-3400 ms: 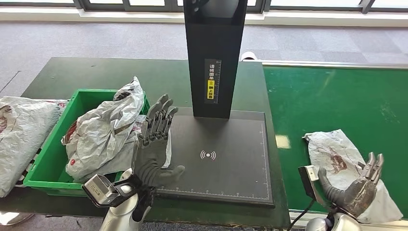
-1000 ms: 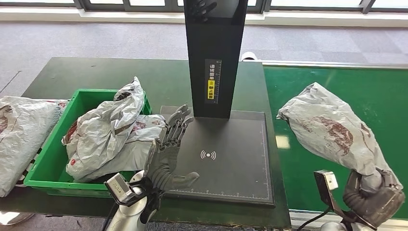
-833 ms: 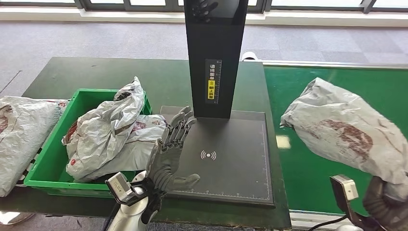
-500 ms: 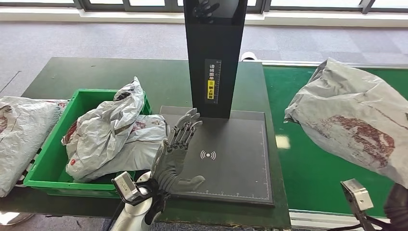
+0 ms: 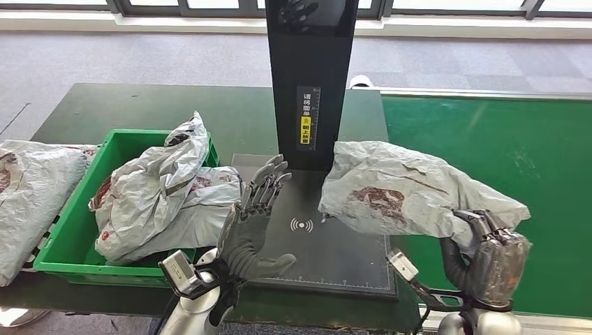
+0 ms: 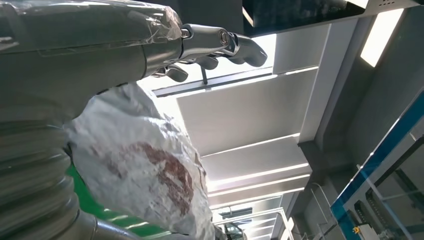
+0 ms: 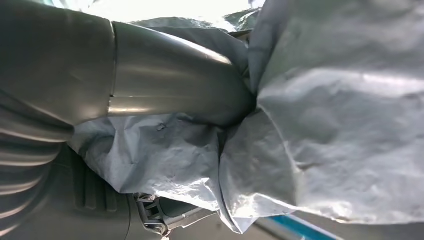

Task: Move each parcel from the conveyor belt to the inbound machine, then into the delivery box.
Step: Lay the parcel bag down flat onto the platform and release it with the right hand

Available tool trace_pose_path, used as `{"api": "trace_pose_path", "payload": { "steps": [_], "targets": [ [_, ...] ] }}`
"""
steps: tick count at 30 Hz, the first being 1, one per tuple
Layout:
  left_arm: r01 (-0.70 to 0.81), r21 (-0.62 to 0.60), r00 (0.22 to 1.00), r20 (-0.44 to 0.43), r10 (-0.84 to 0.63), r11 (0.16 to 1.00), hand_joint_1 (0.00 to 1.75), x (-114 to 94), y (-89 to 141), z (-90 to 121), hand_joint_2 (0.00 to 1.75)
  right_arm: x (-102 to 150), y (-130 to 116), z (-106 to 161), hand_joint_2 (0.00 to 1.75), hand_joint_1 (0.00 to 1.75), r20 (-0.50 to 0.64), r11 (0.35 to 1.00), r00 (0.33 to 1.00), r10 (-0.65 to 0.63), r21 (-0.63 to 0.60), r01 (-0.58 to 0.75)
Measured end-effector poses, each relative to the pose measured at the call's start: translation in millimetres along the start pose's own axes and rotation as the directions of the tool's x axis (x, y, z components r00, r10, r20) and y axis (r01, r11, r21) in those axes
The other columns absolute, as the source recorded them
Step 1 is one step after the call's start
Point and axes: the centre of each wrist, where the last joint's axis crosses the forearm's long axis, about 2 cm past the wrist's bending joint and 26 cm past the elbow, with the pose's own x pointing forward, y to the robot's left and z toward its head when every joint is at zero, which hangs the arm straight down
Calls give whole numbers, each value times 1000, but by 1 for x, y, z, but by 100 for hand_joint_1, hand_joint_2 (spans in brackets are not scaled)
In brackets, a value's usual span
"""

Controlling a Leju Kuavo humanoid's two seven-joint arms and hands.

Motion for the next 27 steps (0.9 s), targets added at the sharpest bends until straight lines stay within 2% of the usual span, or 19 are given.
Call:
{"api": "trace_pose_path", "payload": {
  "steps": [7,17,20,21,24,25,27],
  "targets": [
    [4,2,1000,10,-5,1000,0,2,0,-1,175,32,20,6,175,175,-1,993,996,-91,81,91],
    [5,2,1000,11,-5,1000,0,2,0,-1,175,43,29,14,175,175,13,983,991,-131,130,129],
    [6,-4,1000,10,-6,1000,0,2,0,-1,175,46,31,16,175,175,-25,980,990,-137,140,139],
    [7,-6,1000,9,-7,1000,0,2,0,-1,175,49,32,16,175,150,-37,978,989,-142,146,146],
    [7,-7,1000,11,-7,1000,0,3,0,-2,175,55,38,21,175,19,-28,971,987,-158,178,161],
    [8,-7,1000,11,-8,1000,0,3,0,-2,175,56,40,23,175,0,-28,967,987,-160,194,162],
    [10,-5,1000,12,-10,1000,0,3,0,-2,175,58,48,29,175,0,-54,958,986,-161,232,169]
  ]
}}
